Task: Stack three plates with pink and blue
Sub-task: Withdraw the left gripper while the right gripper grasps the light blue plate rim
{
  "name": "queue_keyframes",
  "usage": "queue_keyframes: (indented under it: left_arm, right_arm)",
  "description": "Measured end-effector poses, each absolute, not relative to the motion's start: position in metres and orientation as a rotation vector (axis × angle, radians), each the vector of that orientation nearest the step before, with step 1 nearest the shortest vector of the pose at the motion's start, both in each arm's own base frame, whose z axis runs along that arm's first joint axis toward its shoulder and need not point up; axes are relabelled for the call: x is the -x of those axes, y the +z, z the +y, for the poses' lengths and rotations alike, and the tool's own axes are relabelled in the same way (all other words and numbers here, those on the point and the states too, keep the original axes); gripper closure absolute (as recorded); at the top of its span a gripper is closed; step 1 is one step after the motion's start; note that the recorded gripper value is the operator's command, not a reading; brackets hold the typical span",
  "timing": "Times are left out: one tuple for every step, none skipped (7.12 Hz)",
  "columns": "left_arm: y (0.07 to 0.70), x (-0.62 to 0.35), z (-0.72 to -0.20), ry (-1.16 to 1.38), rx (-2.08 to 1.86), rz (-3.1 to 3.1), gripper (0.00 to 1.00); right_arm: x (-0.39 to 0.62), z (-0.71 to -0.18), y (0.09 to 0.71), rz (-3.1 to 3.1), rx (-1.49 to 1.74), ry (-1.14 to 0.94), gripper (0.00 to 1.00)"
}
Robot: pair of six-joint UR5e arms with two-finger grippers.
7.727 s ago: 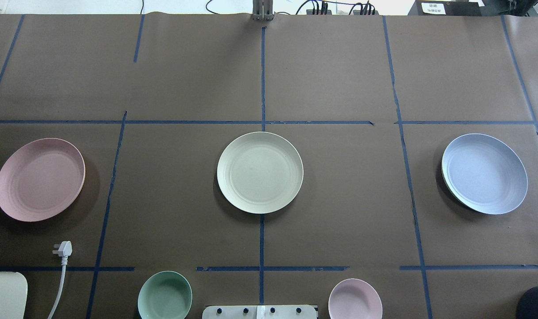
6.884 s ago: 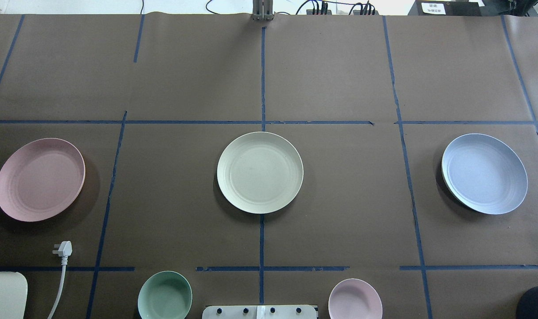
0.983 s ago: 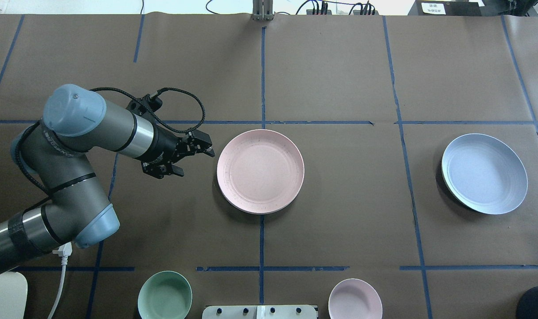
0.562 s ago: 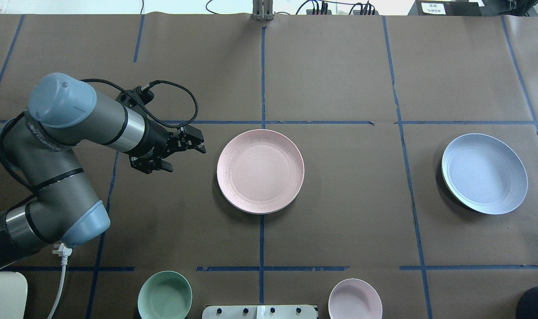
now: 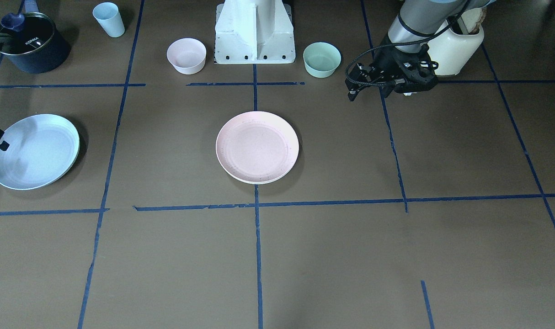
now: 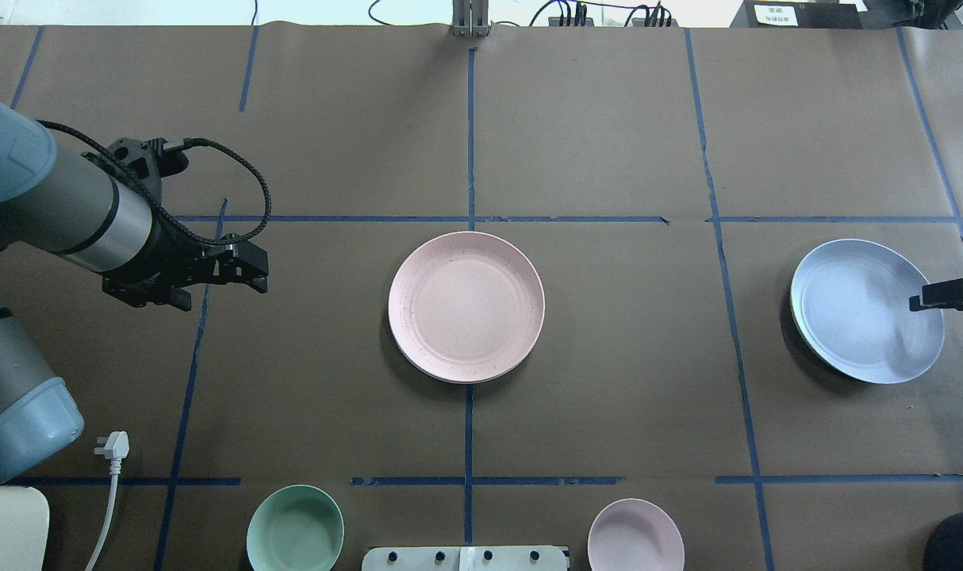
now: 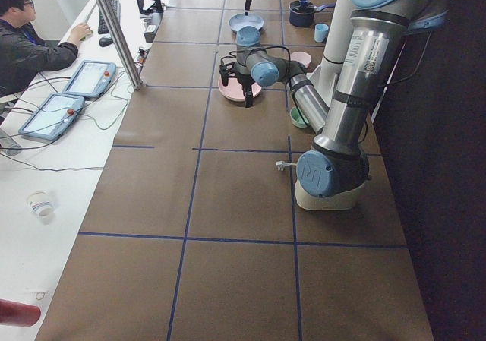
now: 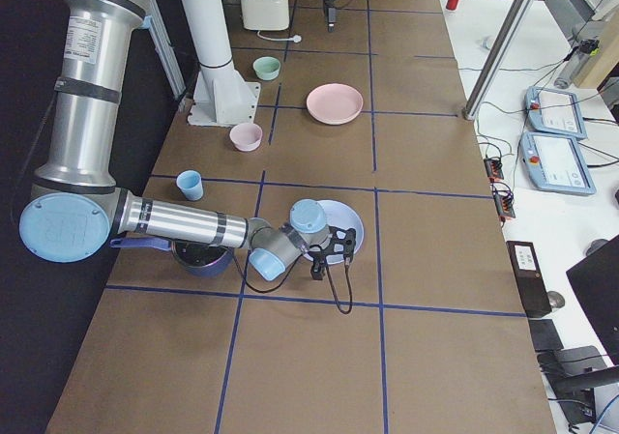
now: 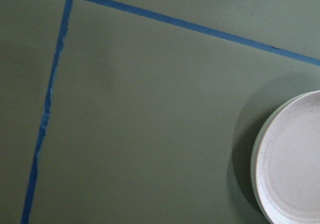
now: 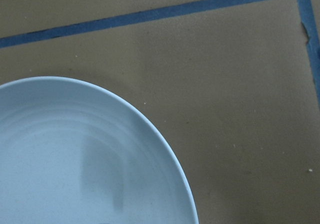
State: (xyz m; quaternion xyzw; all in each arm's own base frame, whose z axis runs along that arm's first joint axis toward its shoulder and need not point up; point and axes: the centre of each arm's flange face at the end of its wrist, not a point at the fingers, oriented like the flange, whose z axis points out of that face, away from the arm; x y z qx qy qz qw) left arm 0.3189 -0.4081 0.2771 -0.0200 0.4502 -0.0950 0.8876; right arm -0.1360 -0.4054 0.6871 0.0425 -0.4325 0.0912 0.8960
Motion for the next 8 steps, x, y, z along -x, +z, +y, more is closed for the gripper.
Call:
queue_keyframes:
  left_arm:
    - [0.285,-0.309,-0.409,-0.191,0.031,0.924,0.00]
    - [0.289,-0.304,-0.411,-0.189,0.025,0.918,0.00]
    - [0.291,-0.300,-0.412,-0.192,0.021,0.915,0.00]
    - [0.294,-0.295,-0.414,-0.199,0.019,0.912,0.00]
    - [0.297,-0.292,-0.416,-0.208,0.019,0.908,0.00]
    - [0.300,-0.289,-0.417,-0.214,0.019,0.903,0.00]
    - [0.305,-0.287,-0.417,-0.212,0.020,0.895,0.00]
    - [0.315,-0.285,-0.417,-0.182,0.011,0.878,0.00]
  right_arm:
    - [0.140,-0.404,0.693,-0.892,-0.076,0.195,0.36]
    - [0.141,-0.403,0.698,-0.887,-0.067,0.200,0.74]
    - [0.140,-0.401,0.701,-0.885,-0.060,0.202,0.97]
    - [0.140,-0.401,0.701,-0.889,-0.059,0.199,1.00]
    - [0.137,-0.402,0.698,-0.900,-0.059,0.195,1.00]
    - [0.132,-0.403,0.696,-0.916,-0.055,0.199,1.00]
    - [0.124,-0.405,0.692,-0.938,-0.049,0.207,1.00]
    - [0.117,-0.407,0.685,-0.966,-0.048,0.212,1.00]
